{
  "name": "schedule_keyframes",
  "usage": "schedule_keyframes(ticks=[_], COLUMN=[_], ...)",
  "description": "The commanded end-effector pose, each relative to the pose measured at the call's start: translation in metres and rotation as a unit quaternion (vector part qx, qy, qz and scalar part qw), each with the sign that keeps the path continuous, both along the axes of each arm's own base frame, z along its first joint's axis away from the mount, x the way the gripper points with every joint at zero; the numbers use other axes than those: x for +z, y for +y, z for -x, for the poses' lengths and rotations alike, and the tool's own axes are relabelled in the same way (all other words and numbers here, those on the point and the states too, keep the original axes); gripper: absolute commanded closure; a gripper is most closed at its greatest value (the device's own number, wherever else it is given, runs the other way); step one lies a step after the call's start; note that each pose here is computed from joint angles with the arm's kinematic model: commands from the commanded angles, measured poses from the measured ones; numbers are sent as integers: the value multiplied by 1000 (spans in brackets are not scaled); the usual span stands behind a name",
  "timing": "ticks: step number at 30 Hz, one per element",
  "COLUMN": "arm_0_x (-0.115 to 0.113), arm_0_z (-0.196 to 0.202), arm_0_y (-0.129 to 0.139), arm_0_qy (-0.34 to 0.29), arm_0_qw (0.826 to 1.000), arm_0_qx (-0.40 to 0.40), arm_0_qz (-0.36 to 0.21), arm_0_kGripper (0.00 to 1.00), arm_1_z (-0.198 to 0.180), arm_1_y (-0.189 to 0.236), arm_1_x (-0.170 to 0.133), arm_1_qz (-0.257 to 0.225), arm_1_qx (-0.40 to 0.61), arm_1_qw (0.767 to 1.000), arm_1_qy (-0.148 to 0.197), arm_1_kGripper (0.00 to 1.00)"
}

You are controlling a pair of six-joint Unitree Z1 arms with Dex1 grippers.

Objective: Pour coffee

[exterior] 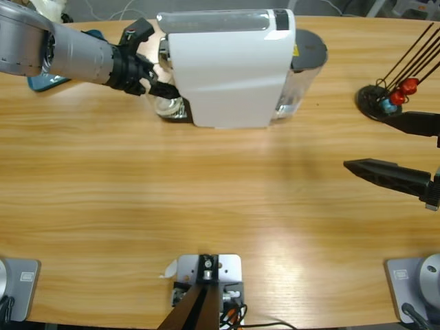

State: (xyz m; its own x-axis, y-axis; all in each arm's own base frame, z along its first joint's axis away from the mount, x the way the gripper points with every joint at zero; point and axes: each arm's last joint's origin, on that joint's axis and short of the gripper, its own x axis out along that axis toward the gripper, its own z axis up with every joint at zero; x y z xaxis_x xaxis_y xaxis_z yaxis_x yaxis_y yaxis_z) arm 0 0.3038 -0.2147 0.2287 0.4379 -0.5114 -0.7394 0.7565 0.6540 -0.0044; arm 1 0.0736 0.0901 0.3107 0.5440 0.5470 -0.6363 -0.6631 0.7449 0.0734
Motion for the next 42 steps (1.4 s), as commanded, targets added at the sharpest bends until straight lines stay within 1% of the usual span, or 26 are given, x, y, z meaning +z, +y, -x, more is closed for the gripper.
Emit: schedule_keyframes(ticks=[1, 4, 5, 6, 7, 8, 9, 10, 15, 20, 28, 32, 36, 39, 42], arm_0_x=[-23, -24, -24, -25, -25, -25, -26, -26, -23, -15, 11, 23, 18, 18, 28], arm_0_z=[-3, -3, -2, -2, -2, -1, -1, -1, 1, 5, 26, 41, 48, 50, 63], arm_0_y=[-12, -11, -11, -11, -11, -11, -10, -10, -9, -6, -2, 14, 38, 45, 54], arm_0_qy=[23, 24, 25, 27, 28, 29, 30, 30, 30, 26, 14, 10, 29, 46, 48], arm_0_qw=[1000, 999, 999, 999, 999, 999, 999, 999, 999, 999, 999, 999, 999, 998, 997], arm_0_qx=[-18, -18, -17, -17, -17, -17, -17, -17, -17, -20, -37, -30, 1, 22, 40], arm_0_qz=[-12, -13, -14, -15, -15, -16, -17, -17, -17, -18, -15, -19, -33, -40, -34], arm_0_kGripper=[1000, 1000, 776, 500, 342, 124, 44, 10, 4, 4, 4, 4, 4, 4, 4], arm_1_z=[3, 3, 3, 3, 3, 3, 3, 3, 3, 3, 0, -1, -1, -1, -1], arm_1_y=[-4, -4, -4, -4, -4, -4, -4, -4, -4, -3, 1, 3, 4, 4, 3], arm_1_x=[-6, -6, -6, -6, -6, -6, -6, -6, -6, -6, -9, -11, -12, -12, -13], arm_1_qz=[0, -1, -1, -1, -2, -2, -2, -2, -3, -3, 1, 5, 7, 8, 9], arm_1_qx=[7, 9, 9, 8, 10, 10, 10, 11, 14, 16, 23, 24, 24, 25, 24], arm_1_qw=[1000, 1000, 1000, 1000, 1000, 1000, 1000, 1000, 1000, 1000, 1000, 1000, 1000, 1000, 1000], arm_1_qy=[-1, -2, -2, -2, -2, -3, -2, -2, -2, -1, 4, 8, 9, 11, 14], arm_1_kGripper=[27, 27, 27, 27, 27, 27, 27, 27, 27, 27, 27, 27, 27, 29, 32])
